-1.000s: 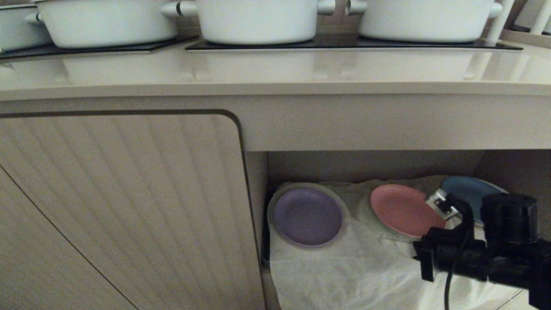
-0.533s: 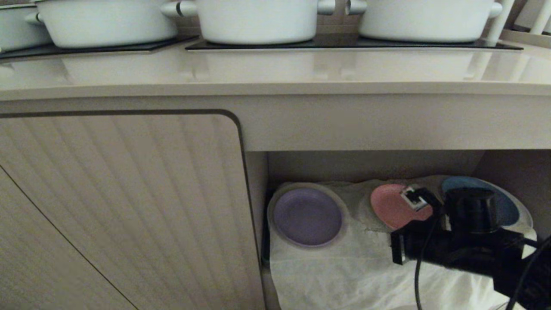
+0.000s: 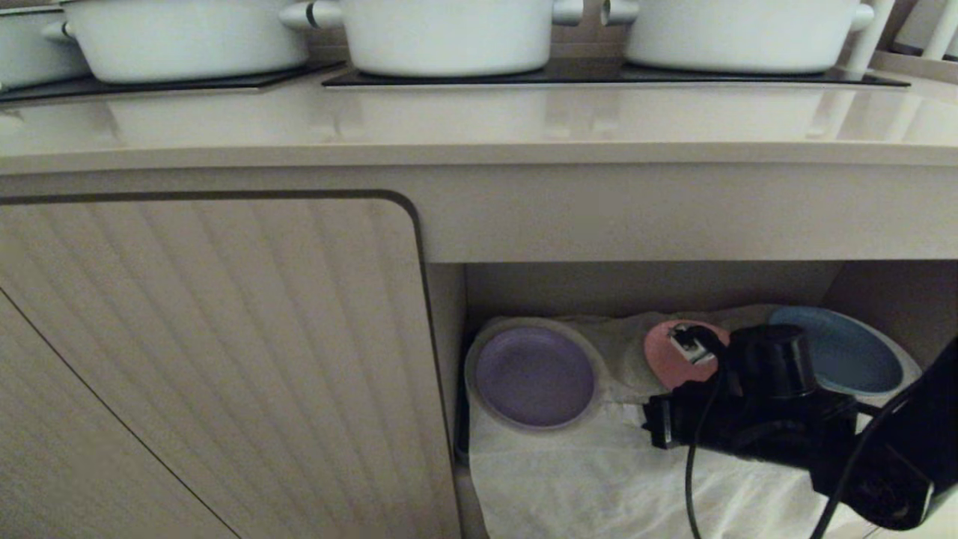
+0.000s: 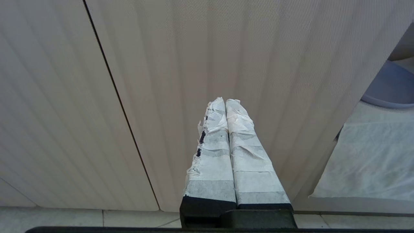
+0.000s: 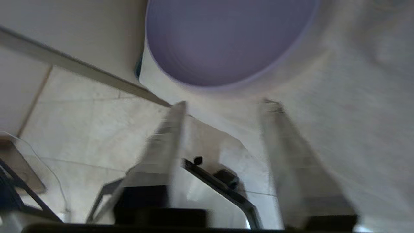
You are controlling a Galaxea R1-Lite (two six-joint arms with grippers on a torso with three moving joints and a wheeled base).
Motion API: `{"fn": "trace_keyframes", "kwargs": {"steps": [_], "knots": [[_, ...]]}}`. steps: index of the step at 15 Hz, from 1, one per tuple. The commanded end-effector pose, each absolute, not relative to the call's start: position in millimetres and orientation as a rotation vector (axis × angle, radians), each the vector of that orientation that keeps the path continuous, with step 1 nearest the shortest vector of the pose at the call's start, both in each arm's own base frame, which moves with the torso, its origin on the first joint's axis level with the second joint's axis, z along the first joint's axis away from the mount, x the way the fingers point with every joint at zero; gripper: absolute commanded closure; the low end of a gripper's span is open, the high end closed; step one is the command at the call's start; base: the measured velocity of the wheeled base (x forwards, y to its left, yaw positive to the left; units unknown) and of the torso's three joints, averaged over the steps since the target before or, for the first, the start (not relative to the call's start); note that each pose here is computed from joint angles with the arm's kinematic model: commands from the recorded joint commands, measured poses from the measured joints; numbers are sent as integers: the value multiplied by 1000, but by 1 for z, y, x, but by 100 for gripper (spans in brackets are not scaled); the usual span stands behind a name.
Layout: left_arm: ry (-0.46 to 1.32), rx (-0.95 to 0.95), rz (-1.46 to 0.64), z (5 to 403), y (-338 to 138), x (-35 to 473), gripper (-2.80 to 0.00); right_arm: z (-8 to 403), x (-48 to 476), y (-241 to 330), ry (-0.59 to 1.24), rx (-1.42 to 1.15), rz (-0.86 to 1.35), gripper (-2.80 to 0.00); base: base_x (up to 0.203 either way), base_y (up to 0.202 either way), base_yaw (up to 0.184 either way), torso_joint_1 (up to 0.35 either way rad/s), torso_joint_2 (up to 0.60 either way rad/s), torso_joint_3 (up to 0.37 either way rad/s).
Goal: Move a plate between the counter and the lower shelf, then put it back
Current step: Pick up the plate in the cupboard
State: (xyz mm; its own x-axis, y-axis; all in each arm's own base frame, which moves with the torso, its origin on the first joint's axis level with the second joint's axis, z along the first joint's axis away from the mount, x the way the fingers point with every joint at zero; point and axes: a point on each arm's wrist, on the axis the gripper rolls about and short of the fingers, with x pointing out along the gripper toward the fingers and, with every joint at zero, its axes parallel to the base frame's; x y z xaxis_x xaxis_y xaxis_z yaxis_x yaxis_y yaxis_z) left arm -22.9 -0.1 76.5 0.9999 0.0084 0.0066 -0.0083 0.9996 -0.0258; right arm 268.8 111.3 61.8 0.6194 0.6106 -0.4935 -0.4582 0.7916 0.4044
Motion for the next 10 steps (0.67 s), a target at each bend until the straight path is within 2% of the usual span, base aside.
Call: {"fn": "trace_keyframes", "kwargs": {"steps": [1,10], "knots": [[-6,-26,9,77,0,-23,0,57,279,118,657,255,626,-280,0,0,0,0,0,0],[-6,-26,9,77,0,-23,0,44,298,135,705,355,563,-280,0,0,0,0,0,0]]}}
